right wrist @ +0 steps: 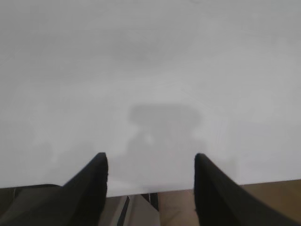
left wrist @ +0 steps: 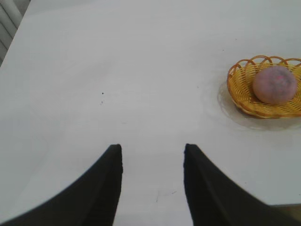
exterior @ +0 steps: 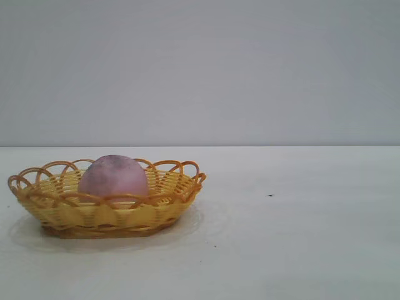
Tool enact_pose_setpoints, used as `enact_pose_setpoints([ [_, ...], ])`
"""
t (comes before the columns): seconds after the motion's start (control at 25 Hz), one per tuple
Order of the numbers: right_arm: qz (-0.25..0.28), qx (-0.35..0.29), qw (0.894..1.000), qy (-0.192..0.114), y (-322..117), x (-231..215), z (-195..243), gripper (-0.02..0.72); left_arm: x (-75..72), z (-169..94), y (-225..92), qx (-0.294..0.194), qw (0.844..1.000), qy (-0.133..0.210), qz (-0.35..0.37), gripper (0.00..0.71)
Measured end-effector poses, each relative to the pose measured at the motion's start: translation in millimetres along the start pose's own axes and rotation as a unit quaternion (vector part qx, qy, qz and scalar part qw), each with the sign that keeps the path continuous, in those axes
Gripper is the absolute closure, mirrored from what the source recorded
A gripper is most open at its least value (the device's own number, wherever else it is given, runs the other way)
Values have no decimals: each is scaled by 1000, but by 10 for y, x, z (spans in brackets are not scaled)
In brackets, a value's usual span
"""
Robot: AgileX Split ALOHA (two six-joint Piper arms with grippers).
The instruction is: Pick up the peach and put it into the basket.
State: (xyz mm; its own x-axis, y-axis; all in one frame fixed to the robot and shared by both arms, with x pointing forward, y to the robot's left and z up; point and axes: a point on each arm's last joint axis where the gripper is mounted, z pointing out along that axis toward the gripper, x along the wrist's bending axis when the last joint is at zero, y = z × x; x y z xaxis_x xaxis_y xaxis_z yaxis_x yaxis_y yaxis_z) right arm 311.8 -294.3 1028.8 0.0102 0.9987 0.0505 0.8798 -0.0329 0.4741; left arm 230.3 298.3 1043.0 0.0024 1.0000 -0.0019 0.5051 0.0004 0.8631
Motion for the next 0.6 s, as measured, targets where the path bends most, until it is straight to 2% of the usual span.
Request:
enact_pose_setpoints([
  [0.2, -8, -106, 994, 5, -193, -4, -248, 321, 0, 0, 0, 0, 1000, 0, 0, 436],
  [0.32, -17, -195, 981, 9, -375, -7, -422, 321, 0, 0, 0, 0, 1000, 0, 0, 436],
  [0.44, -20, -276, 961, 13, -558, -12, -554, 321, 0, 0, 0, 0, 1000, 0, 0, 436],
  [0.52, -21, -297, 955, 14, -605, -14, -593, 321, 0, 0, 0, 0, 1000, 0, 0, 436],
  [0.6, -22, -296, 955, 14, -613, -14, -597, 321, 0, 0, 0, 0, 1000, 0, 0, 436],
])
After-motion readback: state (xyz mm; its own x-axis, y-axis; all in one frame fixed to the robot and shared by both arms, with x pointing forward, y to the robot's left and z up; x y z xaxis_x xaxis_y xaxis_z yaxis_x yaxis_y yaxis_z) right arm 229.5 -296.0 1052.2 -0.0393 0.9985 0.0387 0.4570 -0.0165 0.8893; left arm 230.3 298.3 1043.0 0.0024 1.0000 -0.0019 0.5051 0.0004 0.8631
